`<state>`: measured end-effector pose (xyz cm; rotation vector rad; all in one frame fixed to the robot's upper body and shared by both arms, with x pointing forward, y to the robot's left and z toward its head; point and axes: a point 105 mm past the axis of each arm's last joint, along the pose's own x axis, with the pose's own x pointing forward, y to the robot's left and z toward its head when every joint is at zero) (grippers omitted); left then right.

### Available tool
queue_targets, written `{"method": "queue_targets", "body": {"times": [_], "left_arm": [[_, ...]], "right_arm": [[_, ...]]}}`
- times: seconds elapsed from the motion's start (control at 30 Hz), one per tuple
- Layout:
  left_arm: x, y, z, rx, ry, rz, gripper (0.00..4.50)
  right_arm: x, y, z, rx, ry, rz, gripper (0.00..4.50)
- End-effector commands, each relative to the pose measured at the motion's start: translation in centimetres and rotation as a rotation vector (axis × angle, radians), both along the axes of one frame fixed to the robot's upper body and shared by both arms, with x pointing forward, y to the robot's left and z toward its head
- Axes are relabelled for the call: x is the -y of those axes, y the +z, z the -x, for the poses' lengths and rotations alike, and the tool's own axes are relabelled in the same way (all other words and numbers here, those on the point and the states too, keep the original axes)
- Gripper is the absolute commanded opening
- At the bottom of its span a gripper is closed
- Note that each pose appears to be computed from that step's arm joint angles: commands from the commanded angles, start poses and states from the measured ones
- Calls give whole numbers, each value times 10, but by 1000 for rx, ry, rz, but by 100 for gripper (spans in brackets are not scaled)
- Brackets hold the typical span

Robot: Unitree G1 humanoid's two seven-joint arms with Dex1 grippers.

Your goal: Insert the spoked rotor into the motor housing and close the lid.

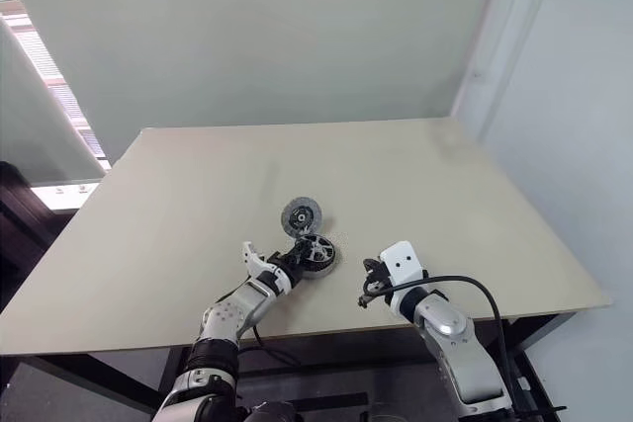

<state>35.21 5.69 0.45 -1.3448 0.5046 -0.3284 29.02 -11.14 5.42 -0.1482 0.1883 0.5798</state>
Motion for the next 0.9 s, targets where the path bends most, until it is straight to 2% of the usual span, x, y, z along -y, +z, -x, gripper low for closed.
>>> {"method": "queue_targets", "body": {"times": [0.03,0.8,0.87,0.9], "left_arm": [[14,4,1,1,-28,34,34],[17,1,-5,-23,-18,10,34],[17,1,-5,-23,-21,8,106],[16,1,-5,-24,-18,-1,126]], "right_arm": [[-2,17,-3,66,3,-11,0],[-3,17,-3,65,3,-13,0],[-3,17,-4,65,3,-14,0],[-4,16,-4,65,3,-14,0]]}}
